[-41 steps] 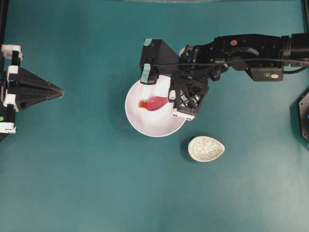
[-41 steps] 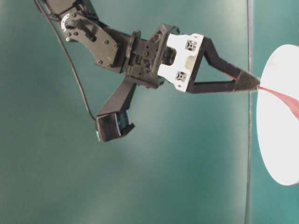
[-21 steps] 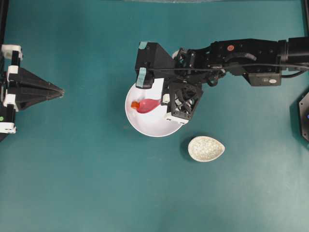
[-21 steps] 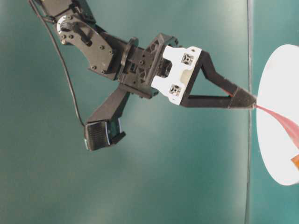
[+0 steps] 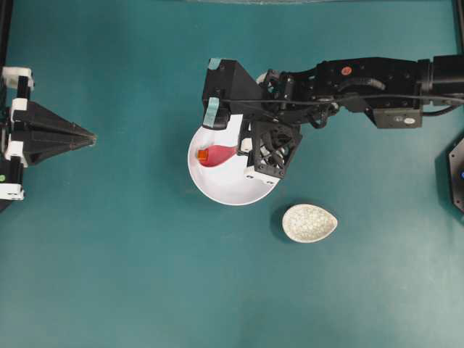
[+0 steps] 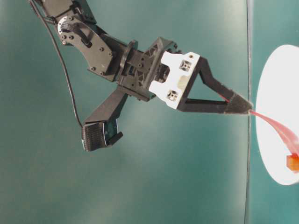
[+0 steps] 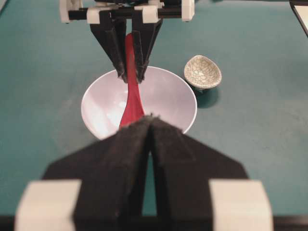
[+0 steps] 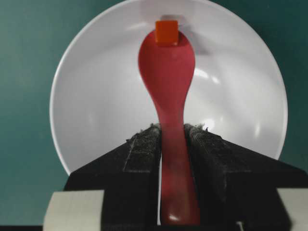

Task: Grip the spoon and scoop the red block from the bowl with right arm.
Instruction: 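Lower the spoon into the bowl and push it under the red cube, then lift the spoon with the red cube up out of the bowl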

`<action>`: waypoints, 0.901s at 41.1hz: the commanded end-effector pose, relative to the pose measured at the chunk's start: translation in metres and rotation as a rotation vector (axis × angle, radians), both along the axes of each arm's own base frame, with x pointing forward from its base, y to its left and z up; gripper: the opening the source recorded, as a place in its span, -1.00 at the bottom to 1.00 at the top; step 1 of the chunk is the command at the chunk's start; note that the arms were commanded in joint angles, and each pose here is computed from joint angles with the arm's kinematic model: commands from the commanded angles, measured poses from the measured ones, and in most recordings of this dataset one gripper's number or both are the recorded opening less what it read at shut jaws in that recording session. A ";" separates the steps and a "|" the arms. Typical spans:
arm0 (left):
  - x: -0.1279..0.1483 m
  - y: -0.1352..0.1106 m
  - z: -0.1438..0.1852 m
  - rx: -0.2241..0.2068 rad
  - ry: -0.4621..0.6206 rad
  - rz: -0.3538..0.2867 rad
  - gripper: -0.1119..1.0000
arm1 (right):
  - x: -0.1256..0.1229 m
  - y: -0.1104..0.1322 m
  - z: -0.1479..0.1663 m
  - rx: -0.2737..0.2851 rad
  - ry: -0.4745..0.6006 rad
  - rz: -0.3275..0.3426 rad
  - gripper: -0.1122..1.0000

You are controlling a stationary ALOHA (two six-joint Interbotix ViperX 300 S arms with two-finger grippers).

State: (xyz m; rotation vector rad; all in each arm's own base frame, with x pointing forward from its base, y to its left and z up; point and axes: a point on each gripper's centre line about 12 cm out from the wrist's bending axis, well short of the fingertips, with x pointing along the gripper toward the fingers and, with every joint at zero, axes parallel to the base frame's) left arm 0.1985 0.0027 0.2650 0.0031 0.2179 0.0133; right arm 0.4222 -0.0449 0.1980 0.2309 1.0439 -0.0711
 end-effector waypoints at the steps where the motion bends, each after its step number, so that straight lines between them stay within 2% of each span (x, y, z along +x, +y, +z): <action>1: 0.003 0.001 0.011 -0.001 -0.032 0.003 -0.80 | 0.004 0.000 0.017 -0.004 -0.052 -0.003 -0.36; 25: 0.003 0.000 0.012 -0.002 -0.037 0.002 -0.80 | -0.010 0.004 0.023 -0.005 -0.071 -0.003 -0.36; 37: 0.002 0.000 0.013 -0.008 -0.038 0.003 -0.80 | -0.021 0.009 0.024 -0.027 -0.188 -0.020 -0.36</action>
